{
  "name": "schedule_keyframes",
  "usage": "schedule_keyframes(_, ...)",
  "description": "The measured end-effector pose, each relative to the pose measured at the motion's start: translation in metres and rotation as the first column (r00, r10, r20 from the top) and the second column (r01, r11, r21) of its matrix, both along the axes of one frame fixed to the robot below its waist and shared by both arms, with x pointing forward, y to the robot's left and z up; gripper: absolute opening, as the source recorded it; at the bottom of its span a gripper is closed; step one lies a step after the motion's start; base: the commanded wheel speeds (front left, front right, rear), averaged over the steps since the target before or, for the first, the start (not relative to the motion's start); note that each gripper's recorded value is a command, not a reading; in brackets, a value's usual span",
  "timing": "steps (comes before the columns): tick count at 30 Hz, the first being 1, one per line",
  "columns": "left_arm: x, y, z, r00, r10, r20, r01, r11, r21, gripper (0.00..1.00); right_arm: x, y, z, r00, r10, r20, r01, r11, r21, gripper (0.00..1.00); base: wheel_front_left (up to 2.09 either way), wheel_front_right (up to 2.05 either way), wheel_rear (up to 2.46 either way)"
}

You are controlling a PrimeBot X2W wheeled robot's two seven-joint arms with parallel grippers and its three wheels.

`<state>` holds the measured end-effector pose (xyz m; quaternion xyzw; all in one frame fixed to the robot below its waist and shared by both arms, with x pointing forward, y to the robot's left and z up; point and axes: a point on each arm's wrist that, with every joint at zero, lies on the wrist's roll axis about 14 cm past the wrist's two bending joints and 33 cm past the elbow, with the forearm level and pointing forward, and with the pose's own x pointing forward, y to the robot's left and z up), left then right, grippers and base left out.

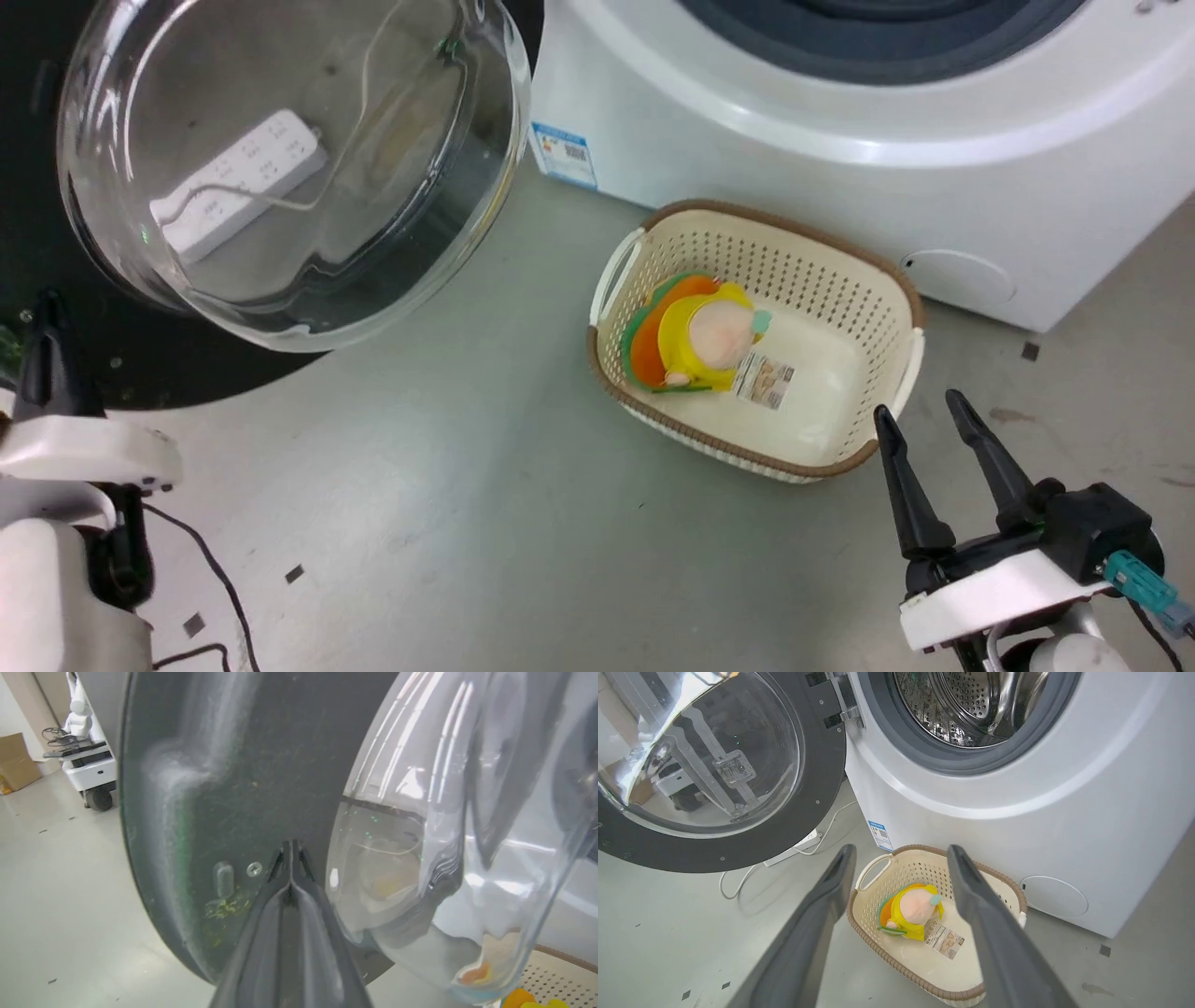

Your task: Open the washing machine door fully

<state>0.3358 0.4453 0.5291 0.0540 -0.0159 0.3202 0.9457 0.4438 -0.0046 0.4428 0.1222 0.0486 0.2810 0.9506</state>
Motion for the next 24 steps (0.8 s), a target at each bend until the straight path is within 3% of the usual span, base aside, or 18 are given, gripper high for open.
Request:
schedule_keyframes(10, 0.011, -0.087, 0.014, 0.967, -0.23, 0.113, 0.232, 0.973, -0.003, 0.0, -0.002, -0.047, 0.042, 0.98, -0.166, 0.107, 0.167, 0.986, 0.001, 1.0, 0.0, 0.0, 0.0)
schedule_keyframes(14, 0.014, -0.128, 0.015, 0.933, -0.308, 0.189, 0.324, 0.944, -0.062, 0.0, -0.009, -0.072, 0.066, 0.956, -0.236, 0.174, 0.241, 0.971, -0.004, 1.0, 0.0, 0.0, 0.0)
schedule_keyframes(24, 0.015, -0.209, 0.007, 0.857, -0.489, 0.163, 0.501, 0.864, -0.041, 0.0, -0.048, -0.118, 0.09, 0.907, -0.34, 0.248, 0.358, 0.933, -0.03, 1.0, 0.0, 0.0, 0.0)
